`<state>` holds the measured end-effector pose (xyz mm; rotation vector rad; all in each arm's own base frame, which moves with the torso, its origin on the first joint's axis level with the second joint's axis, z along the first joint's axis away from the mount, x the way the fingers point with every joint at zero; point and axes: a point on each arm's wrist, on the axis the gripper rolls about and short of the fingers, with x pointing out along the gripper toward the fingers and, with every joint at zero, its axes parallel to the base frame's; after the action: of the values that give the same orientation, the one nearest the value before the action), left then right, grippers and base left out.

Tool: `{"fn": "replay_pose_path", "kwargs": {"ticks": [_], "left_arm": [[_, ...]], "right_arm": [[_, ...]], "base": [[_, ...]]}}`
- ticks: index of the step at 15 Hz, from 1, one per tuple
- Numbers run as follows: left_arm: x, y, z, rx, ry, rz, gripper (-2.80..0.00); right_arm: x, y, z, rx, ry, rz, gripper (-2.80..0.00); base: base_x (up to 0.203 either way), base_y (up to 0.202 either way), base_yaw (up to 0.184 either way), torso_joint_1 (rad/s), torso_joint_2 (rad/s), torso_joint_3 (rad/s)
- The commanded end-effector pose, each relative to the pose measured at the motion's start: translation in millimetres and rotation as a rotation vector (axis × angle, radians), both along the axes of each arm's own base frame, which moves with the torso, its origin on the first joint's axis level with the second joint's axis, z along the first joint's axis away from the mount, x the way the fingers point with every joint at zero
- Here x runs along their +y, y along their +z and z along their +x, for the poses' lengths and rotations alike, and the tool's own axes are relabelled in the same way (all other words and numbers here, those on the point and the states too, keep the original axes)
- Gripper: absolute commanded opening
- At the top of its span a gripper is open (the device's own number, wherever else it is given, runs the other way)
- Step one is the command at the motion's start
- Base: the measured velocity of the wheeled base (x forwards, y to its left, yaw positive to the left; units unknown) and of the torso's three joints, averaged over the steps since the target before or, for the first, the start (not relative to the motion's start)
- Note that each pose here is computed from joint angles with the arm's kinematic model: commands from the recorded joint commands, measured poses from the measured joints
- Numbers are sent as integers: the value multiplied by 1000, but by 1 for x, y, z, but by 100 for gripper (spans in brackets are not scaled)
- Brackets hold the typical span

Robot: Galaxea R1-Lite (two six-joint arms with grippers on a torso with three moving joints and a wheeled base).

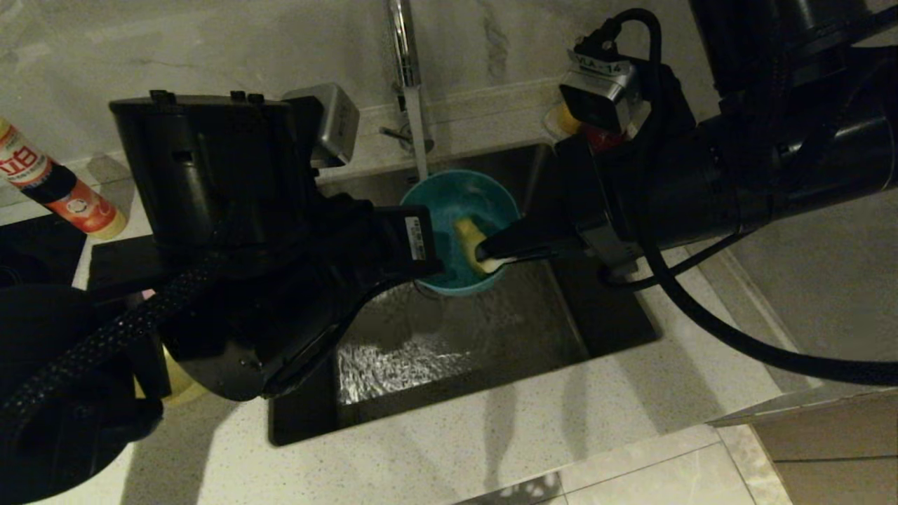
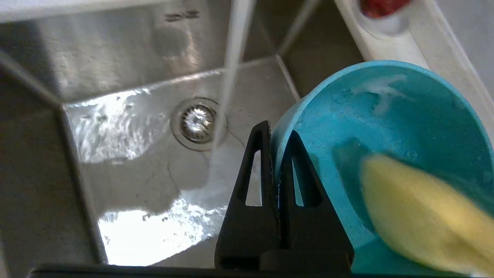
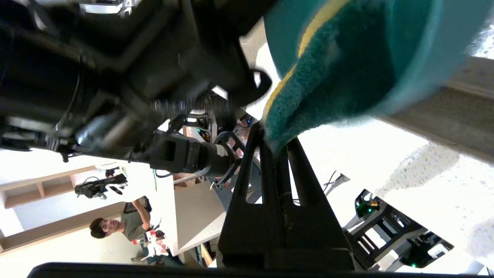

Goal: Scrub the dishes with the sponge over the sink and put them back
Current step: Wipe the bowl

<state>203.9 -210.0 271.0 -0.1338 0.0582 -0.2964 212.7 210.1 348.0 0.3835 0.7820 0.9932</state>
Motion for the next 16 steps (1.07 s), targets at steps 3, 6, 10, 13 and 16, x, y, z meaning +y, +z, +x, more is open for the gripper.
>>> {"fn": "replay_pose_path", "kwargs": {"ticks": [3,6,10,13,16], "left_arm": [[5,2,6,-7,29,-8,-280],[6,2,7,-6,36,-7,-280],[10,-1,11,1,55,-3,-280],[17,1,16,-3,86,-8,-280],[27,-5,26,17,135,-4,-280]], "right_arm": [[-13,14,-10,-29,-8,30,-280],[-17,20,-14,-46,-9,45,-280],[-28,36,-25,-94,-12,89,-280],[-41,48,-30,-128,-36,117,-280],[-56,58,-42,-155,-53,142,-280]], "base": [[0,0,0,0,0,0],[0,0,0,0,0,0],[0,0,0,0,0,0],[0,0,0,0,0,0],[0,0,0,0,0,0]]}}
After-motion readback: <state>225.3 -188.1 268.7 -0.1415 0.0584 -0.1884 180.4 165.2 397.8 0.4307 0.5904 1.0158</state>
